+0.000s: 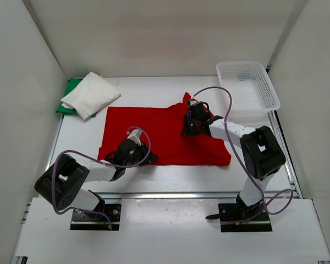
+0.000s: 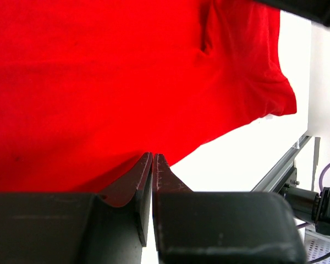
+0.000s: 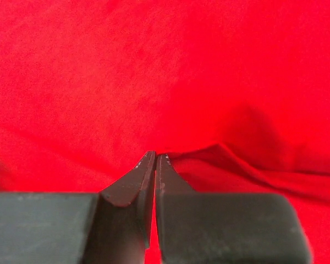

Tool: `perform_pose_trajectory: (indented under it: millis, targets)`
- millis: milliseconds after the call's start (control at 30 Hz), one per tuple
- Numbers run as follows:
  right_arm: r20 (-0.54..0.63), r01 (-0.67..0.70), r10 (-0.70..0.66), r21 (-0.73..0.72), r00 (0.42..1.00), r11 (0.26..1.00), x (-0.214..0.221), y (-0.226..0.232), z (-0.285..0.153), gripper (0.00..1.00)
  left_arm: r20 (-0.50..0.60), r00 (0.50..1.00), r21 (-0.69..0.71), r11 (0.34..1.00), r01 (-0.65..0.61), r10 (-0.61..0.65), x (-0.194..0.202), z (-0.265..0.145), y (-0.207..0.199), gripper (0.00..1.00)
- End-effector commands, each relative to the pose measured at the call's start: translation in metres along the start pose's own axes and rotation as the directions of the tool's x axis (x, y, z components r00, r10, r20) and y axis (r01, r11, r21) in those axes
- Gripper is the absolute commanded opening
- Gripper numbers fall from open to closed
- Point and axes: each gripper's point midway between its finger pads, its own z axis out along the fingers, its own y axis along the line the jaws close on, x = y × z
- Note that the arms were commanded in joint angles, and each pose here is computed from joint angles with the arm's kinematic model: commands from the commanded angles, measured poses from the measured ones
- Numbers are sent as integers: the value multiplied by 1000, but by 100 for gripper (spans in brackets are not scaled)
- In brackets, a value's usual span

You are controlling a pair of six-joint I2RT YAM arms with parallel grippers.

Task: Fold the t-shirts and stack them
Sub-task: Fold the flattened tshirt in 1/3 of the way, then grap the side of the flattened tshirt furthest away from the robot with both arms

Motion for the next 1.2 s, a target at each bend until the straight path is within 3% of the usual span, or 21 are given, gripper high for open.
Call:
perform_pose_trajectory:
  millis: [0, 67, 167, 200, 267, 400, 533, 567, 633, 767, 967, 1067, 1167]
  targets:
    - [27, 59, -61, 52, 998, 997, -22, -4, 6, 1, 41, 999, 38, 999, -10, 9, -11, -4, -9, 16]
    - [48, 75, -77, 35, 996, 997, -36, 8, 10, 5, 53, 999, 39, 999, -6, 3, -14, -5, -10, 16]
    - [29, 100, -101, 17, 995, 995, -41, 18, 16, 22, 49, 999, 45, 999, -2, 0, -13, -7, -10, 16]
    - [33, 96, -96, 21, 995, 995, -42, 19, 14, 37, 58, 998, 43, 999, -3, 1, -17, -7, -11, 17]
    - [39, 113, -114, 26, 993, 993, -38, 23, 5, 43, 65, 998, 47, 999, -15, 12, -21, -8, -15, 16]
    - [119, 45, -48, 25, 992, 999, -21, 15, -29, 34, 71, 995, 8, 998, -65, 64, -29, -3, -16, 18]
    - [150, -62, 61, 2, 987, 998, 12, -12, -47, 3, -8, 985, -42, 984, -171, 170, -20, 12, -21, 19]
    - [128, -70, 71, -13, 989, 997, 23, -13, -45, 0, -27, 982, -56, 980, -189, 188, -16, 14, -19, 19]
    - [48, -95, 95, -6, 994, 995, 55, -24, -42, 0, -74, 981, -79, 980, -184, 178, -8, 20, -9, 19]
    - [12, -114, 114, 20, 993, 993, 79, -36, -43, 0, -93, 995, -74, 996, -54, 47, -3, 18, 14, 19]
    - [-83, -139, 147, 88, 986, 986, 137, -52, -59, 0, -192, 981, -123, 992, 6, -30, 51, -12, 47, 18]
    - [-150, -180, 190, 74, 970, 981, 170, -49, -69, 0, -207, 977, -108, 994, 28, -50, 72, -30, 45, 18]
    - [-104, -196, 198, 30, 975, 980, 157, -37, -78, 4, -163, 985, -89, 995, 39, -53, 66, -40, 37, 23]
